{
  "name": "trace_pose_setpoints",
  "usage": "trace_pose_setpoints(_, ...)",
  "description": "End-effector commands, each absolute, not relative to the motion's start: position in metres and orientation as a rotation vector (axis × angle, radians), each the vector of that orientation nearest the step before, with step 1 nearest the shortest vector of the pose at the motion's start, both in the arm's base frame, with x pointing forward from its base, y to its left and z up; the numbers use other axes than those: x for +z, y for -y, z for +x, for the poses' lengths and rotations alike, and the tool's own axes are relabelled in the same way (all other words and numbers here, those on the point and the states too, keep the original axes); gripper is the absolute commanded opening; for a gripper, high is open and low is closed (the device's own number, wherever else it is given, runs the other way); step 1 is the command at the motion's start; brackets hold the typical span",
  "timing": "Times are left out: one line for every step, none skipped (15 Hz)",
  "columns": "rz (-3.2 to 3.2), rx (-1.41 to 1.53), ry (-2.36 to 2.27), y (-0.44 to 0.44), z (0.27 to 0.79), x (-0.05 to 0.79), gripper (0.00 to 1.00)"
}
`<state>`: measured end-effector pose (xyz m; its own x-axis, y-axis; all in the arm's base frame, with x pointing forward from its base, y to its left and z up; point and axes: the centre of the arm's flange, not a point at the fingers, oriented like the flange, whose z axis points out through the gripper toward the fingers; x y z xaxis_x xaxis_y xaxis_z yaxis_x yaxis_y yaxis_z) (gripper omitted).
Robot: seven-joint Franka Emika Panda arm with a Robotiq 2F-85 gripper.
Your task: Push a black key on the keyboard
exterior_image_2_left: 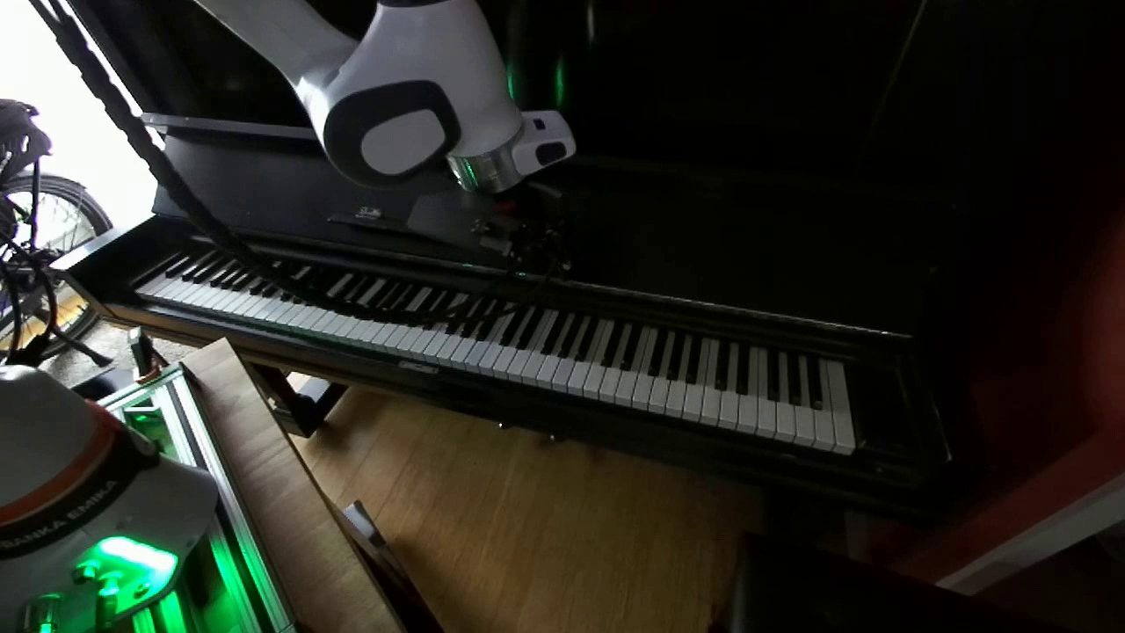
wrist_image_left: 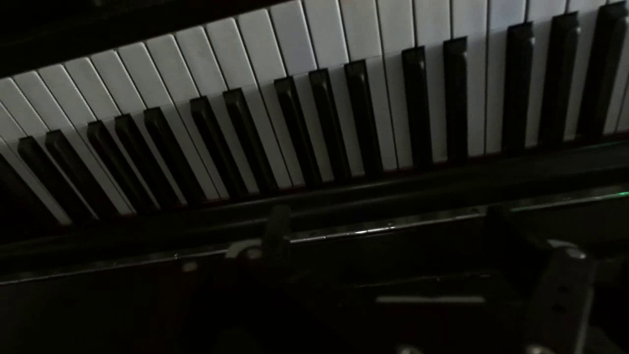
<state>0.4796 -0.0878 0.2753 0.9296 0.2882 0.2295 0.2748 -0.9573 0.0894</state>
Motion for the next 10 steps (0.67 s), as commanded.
trace_pose_setpoints(3.073,0.303,-0.336,0.081,0.462,0.303,1.0)
trace_pose_setpoints(3.073,0.299,-0.317,0.079,0.46,0.308,1.0)
trace_pose_setpoints(3.053,0.314,-0.301,0.077,0.459,0.314,1.0)
trace_pose_setpoints(3.044,0.339,-0.299,0.076,0.458,0.32,1.0)
trace_pose_setpoints(3.054,0.344,-0.331,0.083,0.473,0.307,1.0)
trace_pose_setpoints(3.049,0.357,-0.322,0.082,0.472,0.313,1.0)
trace_pose_setpoints(3.046,0.364,-0.317,0.081,0.471,0.316,1.0)
trace_pose_setpoints(3.046,0.366,-0.316,0.08,0.469,0.317,1.0)
trace_pose_setpoints(3.046,0.366,-0.315,0.08,0.468,0.318,1.0)
trace_pose_setpoints(3.046,0.364,-0.315,0.08,0.467,0.317,1.0)
